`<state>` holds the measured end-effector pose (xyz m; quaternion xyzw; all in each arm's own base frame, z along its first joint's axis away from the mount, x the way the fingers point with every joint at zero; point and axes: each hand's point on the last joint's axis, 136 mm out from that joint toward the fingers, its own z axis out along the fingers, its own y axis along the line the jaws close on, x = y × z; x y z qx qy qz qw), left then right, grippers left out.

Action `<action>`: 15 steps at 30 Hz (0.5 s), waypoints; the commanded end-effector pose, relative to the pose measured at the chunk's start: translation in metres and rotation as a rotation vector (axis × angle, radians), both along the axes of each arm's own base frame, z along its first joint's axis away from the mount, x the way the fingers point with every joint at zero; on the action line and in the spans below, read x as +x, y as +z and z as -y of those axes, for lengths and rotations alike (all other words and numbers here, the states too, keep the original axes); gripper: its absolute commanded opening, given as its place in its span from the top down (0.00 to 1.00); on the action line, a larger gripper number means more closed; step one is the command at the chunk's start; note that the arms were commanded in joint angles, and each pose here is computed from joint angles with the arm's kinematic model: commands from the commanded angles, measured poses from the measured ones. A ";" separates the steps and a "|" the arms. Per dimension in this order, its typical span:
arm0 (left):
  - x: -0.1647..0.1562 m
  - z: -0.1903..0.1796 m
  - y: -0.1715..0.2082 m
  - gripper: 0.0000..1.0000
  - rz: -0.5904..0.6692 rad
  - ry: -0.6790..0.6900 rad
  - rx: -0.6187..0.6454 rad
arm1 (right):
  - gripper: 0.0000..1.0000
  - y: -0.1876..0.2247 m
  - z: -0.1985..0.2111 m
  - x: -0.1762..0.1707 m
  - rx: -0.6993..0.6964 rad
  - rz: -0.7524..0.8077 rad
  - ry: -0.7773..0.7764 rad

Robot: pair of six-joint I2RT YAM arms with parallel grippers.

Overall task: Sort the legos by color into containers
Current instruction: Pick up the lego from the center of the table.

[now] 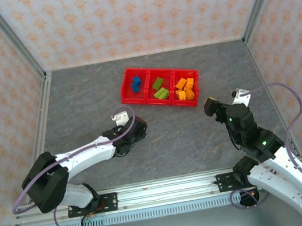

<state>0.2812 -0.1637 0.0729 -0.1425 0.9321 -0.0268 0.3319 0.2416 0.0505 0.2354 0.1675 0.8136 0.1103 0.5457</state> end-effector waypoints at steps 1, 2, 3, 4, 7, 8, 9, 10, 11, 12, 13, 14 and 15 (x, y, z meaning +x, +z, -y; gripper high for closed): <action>-0.007 -0.013 -0.006 0.18 -0.003 0.076 0.001 | 0.00 0.000 -0.002 0.001 -0.004 0.011 0.006; -0.008 -0.013 -0.010 0.18 -0.011 0.074 0.001 | 0.00 0.000 -0.002 0.001 -0.005 0.011 0.005; -0.008 -0.012 -0.013 0.18 -0.015 0.072 0.002 | 0.00 0.000 -0.002 0.001 -0.005 0.010 0.004; -0.008 -0.011 -0.015 0.19 -0.020 0.066 0.002 | 0.00 0.000 -0.002 0.001 -0.006 0.008 0.004; -0.003 -0.006 -0.017 0.19 -0.024 0.050 0.011 | 0.00 0.000 -0.001 0.001 -0.005 0.008 0.003; 0.000 -0.003 -0.016 0.20 -0.021 0.043 0.019 | 0.00 0.000 -0.002 0.001 -0.006 0.008 0.004; 0.002 -0.002 -0.016 0.20 -0.025 0.038 0.029 | 0.00 0.000 -0.002 0.001 -0.006 0.008 0.005; 0.005 0.000 -0.016 0.20 -0.026 0.031 0.036 | 0.01 0.000 -0.001 0.001 -0.006 0.008 0.004; 0.008 0.003 -0.016 0.20 -0.028 0.024 0.044 | 0.00 0.000 -0.002 0.001 -0.006 0.009 0.005; 0.010 0.004 -0.018 0.20 -0.032 0.018 0.049 | 0.00 0.000 -0.001 0.001 -0.006 0.009 0.003; 0.013 0.007 -0.020 0.21 -0.038 0.011 0.053 | 0.00 0.000 -0.001 0.001 -0.006 0.009 0.003; 0.016 0.009 -0.023 0.21 -0.042 0.007 0.052 | 0.00 0.001 -0.001 0.001 -0.005 0.011 0.002; 0.020 0.010 -0.026 0.22 -0.050 0.002 0.046 | 0.00 0.000 -0.002 0.001 -0.005 0.009 0.003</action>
